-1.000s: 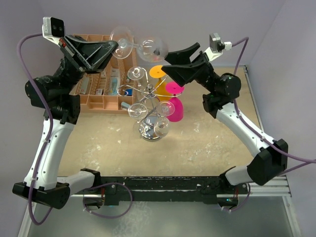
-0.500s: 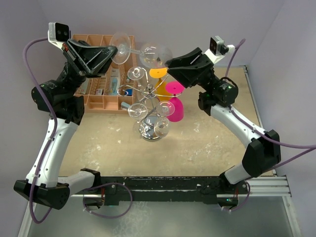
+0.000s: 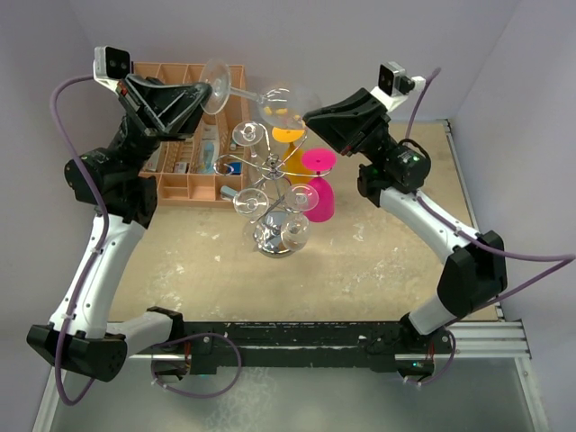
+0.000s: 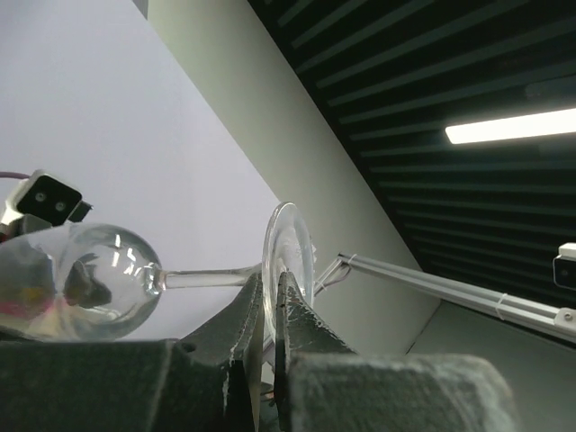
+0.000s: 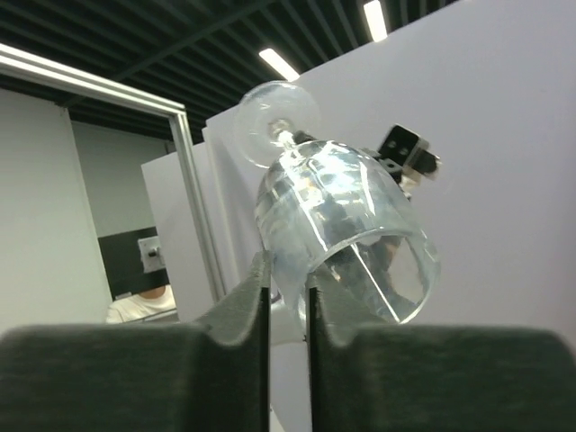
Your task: Take the wine glass off the wine glass rack
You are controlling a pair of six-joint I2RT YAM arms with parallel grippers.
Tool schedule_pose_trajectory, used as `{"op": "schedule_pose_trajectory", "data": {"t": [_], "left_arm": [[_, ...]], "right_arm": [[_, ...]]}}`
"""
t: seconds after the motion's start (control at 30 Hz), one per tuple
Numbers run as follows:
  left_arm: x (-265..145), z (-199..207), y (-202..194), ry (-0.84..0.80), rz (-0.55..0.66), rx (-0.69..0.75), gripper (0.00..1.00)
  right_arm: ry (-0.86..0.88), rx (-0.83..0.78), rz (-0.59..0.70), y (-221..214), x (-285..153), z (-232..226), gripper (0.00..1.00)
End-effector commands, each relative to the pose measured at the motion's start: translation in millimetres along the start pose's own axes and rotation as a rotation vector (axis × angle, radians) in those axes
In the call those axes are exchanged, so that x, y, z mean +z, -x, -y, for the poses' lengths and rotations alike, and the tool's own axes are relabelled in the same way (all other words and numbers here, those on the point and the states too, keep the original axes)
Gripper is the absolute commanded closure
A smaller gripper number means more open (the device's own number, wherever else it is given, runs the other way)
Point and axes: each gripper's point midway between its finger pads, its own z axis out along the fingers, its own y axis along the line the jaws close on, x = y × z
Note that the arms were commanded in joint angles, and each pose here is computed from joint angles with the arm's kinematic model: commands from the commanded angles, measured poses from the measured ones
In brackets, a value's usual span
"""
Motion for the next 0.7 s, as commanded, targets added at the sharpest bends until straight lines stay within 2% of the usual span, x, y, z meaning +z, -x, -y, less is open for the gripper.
{"op": "schedule_pose_trajectory", "data": {"t": [0.0, 0.03, 0.1, 0.17, 0.27, 0.37, 0.47, 0.5, 0.57, 0.67], "left_arm": [[-2, 10, -2, -0.048, 0.005, 0.041, 1.00], [-1, 7, -1, -0.031, 0.011, 0.049, 1.00], [-1, 0, 0, 0.017, 0.025, 0.086, 0.95], [-2, -10, 3, 0.087, 0.047, 0.140, 0.85], [-8, -21, 5, 0.190, 0.074, 0.253, 0.65], [-21, -48, 14, 0.369, 0.107, 0.340, 0.44], [-36, -61, 20, 0.476, 0.136, 0.424, 0.30], [-42, -66, 23, 0.523, 0.150, 0.448, 0.26], [-58, -77, 31, 0.641, 0.183, 0.498, 0.24], [-87, -90, 45, 0.829, 0.238, 0.575, 0.21]], "right_arm": [[0.285, -0.145, 0.094, 24, 8, -85, 0.94], [0.286, -0.144, 0.099, 25, 7, -87, 1.00], [0.289, -0.144, 0.111, 27, 5, -94, 1.00], [0.291, -0.165, 0.123, 29, 3, -105, 1.00], [0.252, -0.220, 0.154, 35, 2, -114, 1.00], [0.143, -0.285, 0.213, 51, 4, -114, 1.00], [-0.097, -0.353, 0.291, 75, 3, -88, 1.00], [-0.206, -0.435, 0.330, 90, 1, -80, 1.00], [-0.533, -0.518, 0.422, 128, -17, -48, 1.00], [-1.006, -0.722, 0.491, 173, -68, -16, 1.00]]}}
